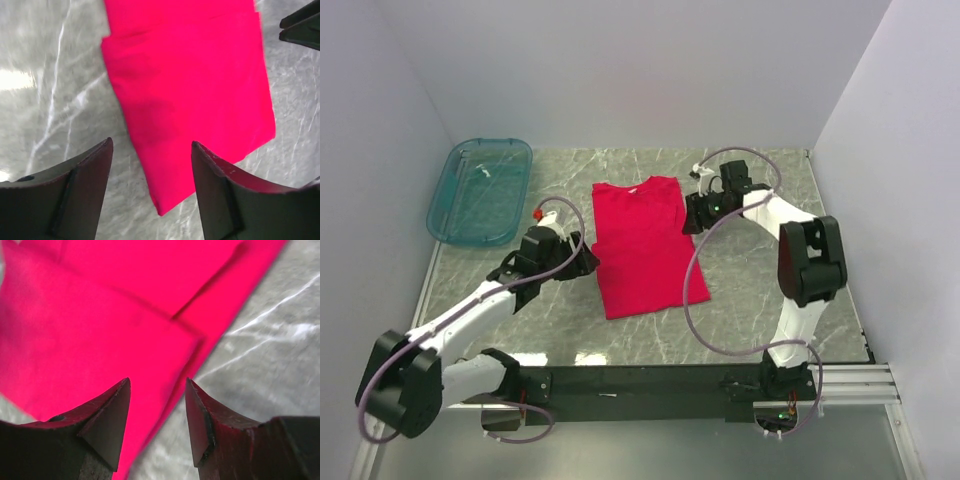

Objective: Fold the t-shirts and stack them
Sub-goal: Fold the tshirt

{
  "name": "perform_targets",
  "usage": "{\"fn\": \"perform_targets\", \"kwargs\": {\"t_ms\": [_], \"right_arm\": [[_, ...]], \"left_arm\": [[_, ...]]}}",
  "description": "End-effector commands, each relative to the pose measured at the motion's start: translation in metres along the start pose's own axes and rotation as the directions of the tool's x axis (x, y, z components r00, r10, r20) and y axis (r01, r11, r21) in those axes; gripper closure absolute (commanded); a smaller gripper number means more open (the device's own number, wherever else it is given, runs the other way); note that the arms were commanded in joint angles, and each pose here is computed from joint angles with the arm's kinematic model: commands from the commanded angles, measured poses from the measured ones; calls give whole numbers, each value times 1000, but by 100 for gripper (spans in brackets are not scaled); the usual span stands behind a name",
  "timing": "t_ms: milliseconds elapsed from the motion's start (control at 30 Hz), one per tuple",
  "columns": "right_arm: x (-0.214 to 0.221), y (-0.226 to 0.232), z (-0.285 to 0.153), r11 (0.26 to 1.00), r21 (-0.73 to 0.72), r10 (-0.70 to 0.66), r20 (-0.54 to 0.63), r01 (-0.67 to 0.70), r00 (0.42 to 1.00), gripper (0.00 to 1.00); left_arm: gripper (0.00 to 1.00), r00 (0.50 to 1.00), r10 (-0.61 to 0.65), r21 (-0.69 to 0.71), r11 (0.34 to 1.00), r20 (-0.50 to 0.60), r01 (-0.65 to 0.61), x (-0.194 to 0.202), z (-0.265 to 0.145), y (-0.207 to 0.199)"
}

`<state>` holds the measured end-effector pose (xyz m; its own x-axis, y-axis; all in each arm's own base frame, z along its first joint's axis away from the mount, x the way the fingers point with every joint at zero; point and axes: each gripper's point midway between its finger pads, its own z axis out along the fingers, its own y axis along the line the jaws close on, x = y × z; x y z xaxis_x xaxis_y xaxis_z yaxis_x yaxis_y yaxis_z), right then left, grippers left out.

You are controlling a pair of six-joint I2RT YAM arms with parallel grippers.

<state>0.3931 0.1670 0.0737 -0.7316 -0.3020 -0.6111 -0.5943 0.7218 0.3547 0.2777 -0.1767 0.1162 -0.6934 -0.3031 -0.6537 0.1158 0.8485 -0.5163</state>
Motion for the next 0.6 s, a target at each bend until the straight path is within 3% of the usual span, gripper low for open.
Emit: {"fn": "perform_targets", "kwargs": {"t_ms": [0, 233, 567], "right_arm": [[-24, -5, 5, 994, 28, 104, 26, -104, 994, 45], [-21, -5, 19, 991, -4, 135, 7, -135, 991, 46], [-17, -13, 29, 986, 4, 165, -25, -165, 986, 48]], "left_arm": [[32, 988, -147, 73, 987, 43, 144, -19, 9, -16], [39, 983, -178, -4, 984, -48, 178, -7, 45, 5], [49, 976, -165, -9, 986, -144, 166, 1, 83, 6]]}}
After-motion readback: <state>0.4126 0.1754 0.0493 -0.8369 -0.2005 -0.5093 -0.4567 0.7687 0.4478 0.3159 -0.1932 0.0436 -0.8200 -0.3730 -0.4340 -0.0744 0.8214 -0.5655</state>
